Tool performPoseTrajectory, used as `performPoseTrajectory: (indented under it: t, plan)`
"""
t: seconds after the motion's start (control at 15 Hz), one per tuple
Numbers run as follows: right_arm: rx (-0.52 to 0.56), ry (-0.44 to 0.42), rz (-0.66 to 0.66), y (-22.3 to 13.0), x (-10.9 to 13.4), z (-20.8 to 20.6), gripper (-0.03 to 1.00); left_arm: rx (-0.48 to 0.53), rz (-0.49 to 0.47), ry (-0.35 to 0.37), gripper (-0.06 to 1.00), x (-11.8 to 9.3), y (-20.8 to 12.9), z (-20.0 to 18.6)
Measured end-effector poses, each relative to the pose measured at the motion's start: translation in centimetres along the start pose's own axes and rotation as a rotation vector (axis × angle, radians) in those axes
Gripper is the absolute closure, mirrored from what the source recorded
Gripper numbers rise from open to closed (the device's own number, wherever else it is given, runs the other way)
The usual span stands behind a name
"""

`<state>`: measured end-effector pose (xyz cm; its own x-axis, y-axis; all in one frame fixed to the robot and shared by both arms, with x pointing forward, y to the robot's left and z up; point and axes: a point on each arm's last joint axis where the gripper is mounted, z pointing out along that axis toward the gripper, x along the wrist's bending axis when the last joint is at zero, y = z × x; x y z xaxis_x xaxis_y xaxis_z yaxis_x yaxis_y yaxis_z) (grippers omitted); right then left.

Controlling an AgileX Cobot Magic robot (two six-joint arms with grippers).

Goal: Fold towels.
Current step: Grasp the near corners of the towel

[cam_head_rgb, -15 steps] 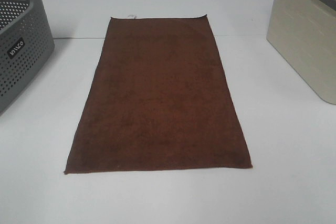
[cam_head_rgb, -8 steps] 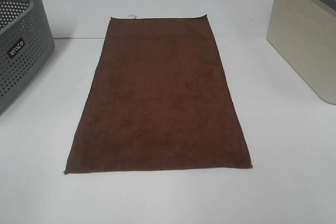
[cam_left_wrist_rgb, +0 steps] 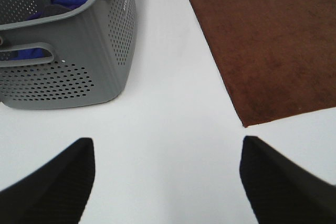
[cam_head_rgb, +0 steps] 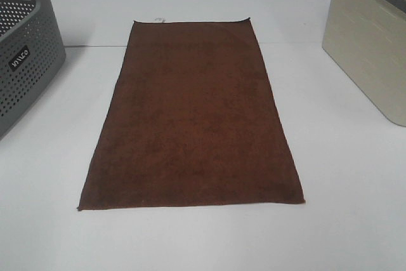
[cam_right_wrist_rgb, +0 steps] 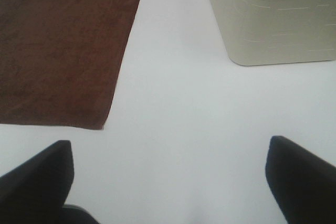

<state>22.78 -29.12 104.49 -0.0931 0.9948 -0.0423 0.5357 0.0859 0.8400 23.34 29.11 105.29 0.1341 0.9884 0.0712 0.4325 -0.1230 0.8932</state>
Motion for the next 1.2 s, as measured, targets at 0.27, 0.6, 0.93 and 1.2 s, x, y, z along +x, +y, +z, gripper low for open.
performPoseTrajectory:
  t: [0.27,0.6,0.93,1.2]
  plan:
    - [0.0,0.0,0.0,0.0,0.0,0.0,0.04,0.0,0.0,0.0,0.21,0.0,0.0,0.0]
    - [0.0,0.0,0.0,0.0,0.0,0.0,0.04,0.0,0.0,0.0,0.21,0.0,0.0,0.0]
    - [0.0,0.0,0.0,0.0,0.0,0.0,0.04,0.0,0.0,0.0,0.21,0.0,0.0,0.0]
    - [0.0,0.0,0.0,0.0,0.0,0.0,0.04,0.0,0.0,0.0,0.21,0.0,0.0,0.0]
